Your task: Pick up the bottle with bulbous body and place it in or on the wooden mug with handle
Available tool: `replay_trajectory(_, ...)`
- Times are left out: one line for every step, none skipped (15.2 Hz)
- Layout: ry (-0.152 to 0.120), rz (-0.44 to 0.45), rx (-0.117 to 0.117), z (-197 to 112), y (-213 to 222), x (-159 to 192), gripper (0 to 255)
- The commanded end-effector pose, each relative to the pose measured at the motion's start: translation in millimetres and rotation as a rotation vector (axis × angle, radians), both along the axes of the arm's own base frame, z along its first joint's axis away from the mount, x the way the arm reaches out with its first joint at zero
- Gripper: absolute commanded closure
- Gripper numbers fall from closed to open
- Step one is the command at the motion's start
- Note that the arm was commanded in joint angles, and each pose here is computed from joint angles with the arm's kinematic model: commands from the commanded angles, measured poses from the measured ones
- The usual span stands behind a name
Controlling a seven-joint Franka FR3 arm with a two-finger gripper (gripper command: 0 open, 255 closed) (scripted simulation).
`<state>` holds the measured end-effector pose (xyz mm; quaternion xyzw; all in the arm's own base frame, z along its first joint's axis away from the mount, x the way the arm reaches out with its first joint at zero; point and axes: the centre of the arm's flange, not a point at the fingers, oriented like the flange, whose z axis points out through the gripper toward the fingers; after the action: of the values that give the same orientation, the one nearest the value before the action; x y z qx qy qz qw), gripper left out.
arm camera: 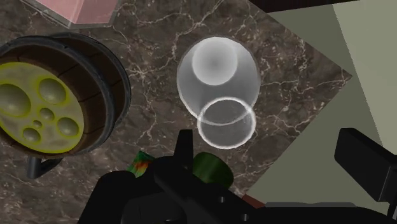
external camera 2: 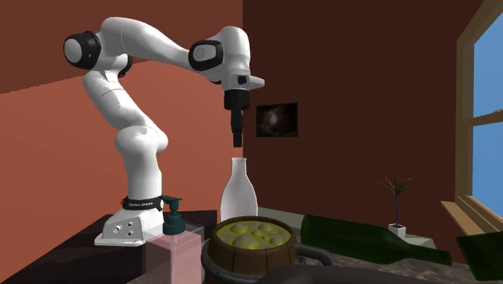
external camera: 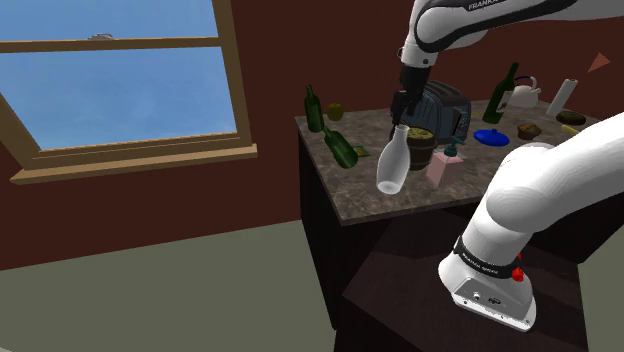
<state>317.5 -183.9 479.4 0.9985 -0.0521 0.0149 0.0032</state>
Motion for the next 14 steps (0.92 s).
replay_trajectory(0.017,-0.004,0.011,-16.6,-18.3,0.2,0)
replay_trajectory(0.020,-0.005,0.013,-19.7,-21.6,-0.1,0)
replay_trajectory(0.020,-0.005,0.013,-25.0,-21.5,0.0,0)
replay_trajectory(0.020,-0.005,0.013,-30.2,-21.5,0.0,0)
replay_trajectory(0.020,-0.005,0.013,-35.5,-21.5,0.1,0)
replay_trajectory(0.020,-0.005,0.013,-40.8,-21.5,0.1,0)
replay_trajectory(0.020,-0.005,0.013,-46.1,-21.4,0.2,0)
replay_trajectory(0.020,-0.005,0.013,-51.4,-21.4,0.2,0)
replay_trajectory(0.020,-0.005,0.013,-59.7,-21.4,0.3,0)
replay_trajectory(0.020,-0.005,0.013,-59.7,-21.4,0.3,0)
replay_trajectory(0.020,-0.005,0.013,-59.7,-21.4,0.3,0)
replay_trajectory(0.020,-0.005,0.013,-59.7,-21.4,0.3,0)
replay_trajectory(0.020,-0.005,0.013,-59.7,-21.4,0.3,0)
replay_trajectory(0.020,-0.005,0.013,-59.7,-21.4,0.3,0)
